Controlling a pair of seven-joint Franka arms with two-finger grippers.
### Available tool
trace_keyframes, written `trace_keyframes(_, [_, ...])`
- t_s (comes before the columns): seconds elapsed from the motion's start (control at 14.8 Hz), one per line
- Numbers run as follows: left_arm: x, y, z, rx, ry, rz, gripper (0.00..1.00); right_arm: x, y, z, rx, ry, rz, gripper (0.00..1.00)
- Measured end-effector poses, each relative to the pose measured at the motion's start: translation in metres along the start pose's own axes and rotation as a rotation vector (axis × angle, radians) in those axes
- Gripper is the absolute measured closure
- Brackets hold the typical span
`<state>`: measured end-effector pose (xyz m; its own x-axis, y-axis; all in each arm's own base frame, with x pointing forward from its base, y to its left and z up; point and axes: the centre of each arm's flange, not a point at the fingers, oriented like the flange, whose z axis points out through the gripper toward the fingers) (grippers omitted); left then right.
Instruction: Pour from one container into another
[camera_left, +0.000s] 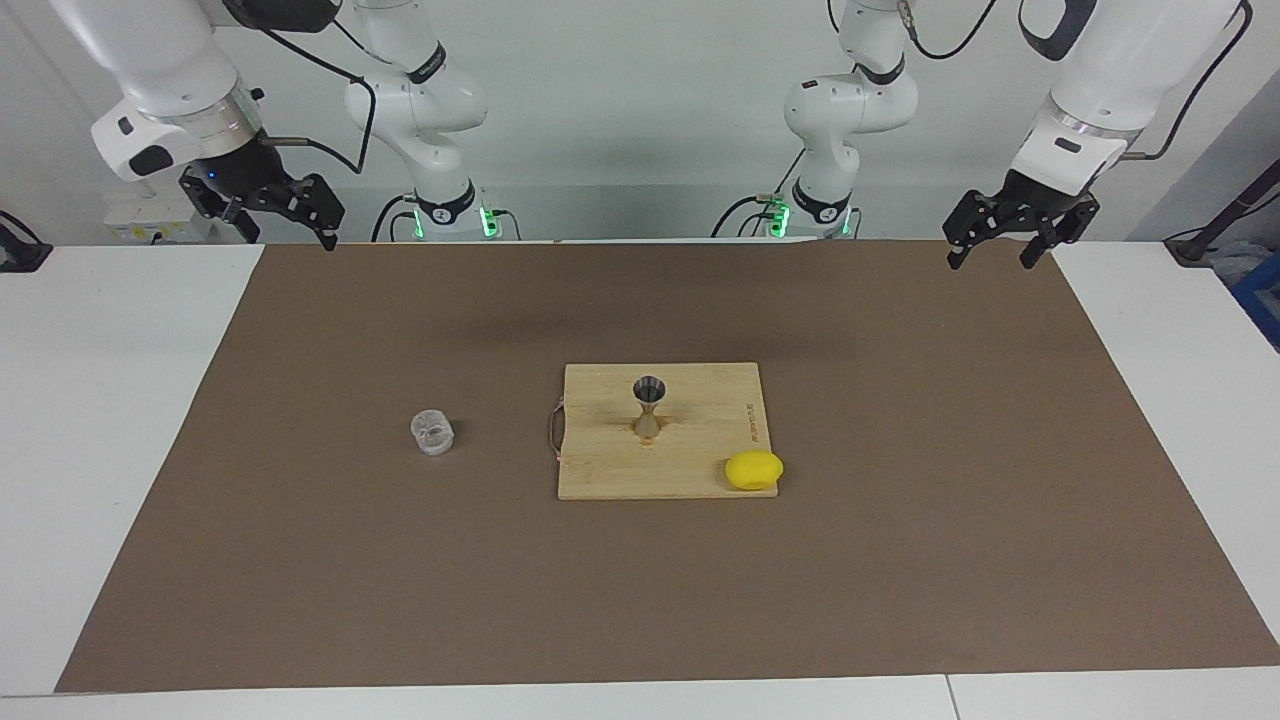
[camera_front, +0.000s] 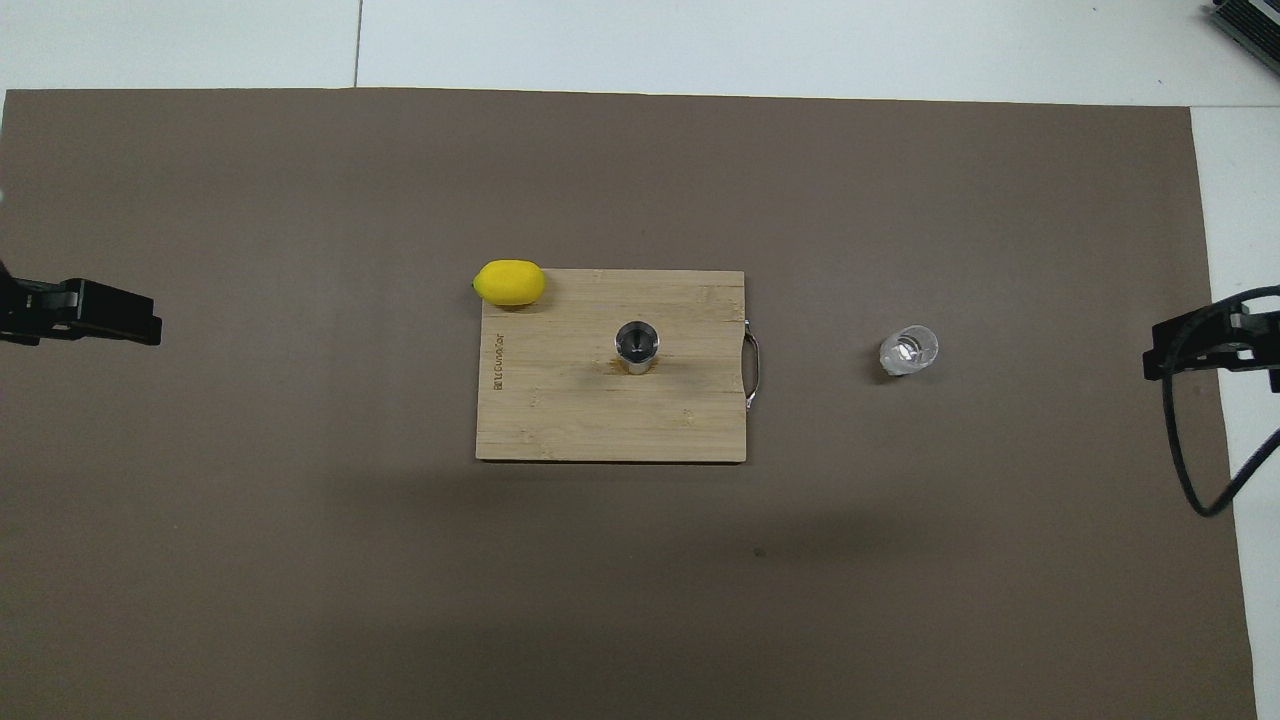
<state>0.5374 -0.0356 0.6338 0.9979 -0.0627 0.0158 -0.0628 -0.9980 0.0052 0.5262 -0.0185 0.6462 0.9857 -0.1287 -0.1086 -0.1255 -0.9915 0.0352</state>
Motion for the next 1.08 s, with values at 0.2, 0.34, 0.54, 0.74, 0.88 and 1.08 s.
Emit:
trace_keyframes(0.2, [0.0000,-0.0008,0.0000,0.004,0.000,-0.001,0.00,-0.0068,0.0002,-0.0057,0.001,0.005,-0.001,0.00])
trace_keyframes(0.34, [0.0000,-0.0015,0.0000,0.005,0.000,-0.002,0.00,-0.0090,-0.0006,-0.0034,-0.003,0.001,-0.004,0.00])
trace_keyframes(0.54, [0.0000,-0.0019,0.0000,0.005,0.000,-0.002,0.00,-0.0080,-0.0003,-0.0027,-0.014,0.014,-0.004,0.00])
trace_keyframes(0.74, [0.0000,-0.0018,0.0000,0.005,0.000,-0.002,0.00,-0.0077,-0.0002,-0.0039,-0.014,0.022,-0.004,0.00])
trace_keyframes(0.88, [0.0000,-0.0018,0.0000,0.005,0.000,-0.002,0.00,-0.0077,-0.0002,-0.0044,-0.014,0.025,-0.004,0.00])
trace_keyframes(1.08, [0.0000,-0.0018,0.0000,0.005,0.000,-0.002,0.00,-0.0077,-0.0002,-0.0044,-0.014,0.025,-0.004,0.00])
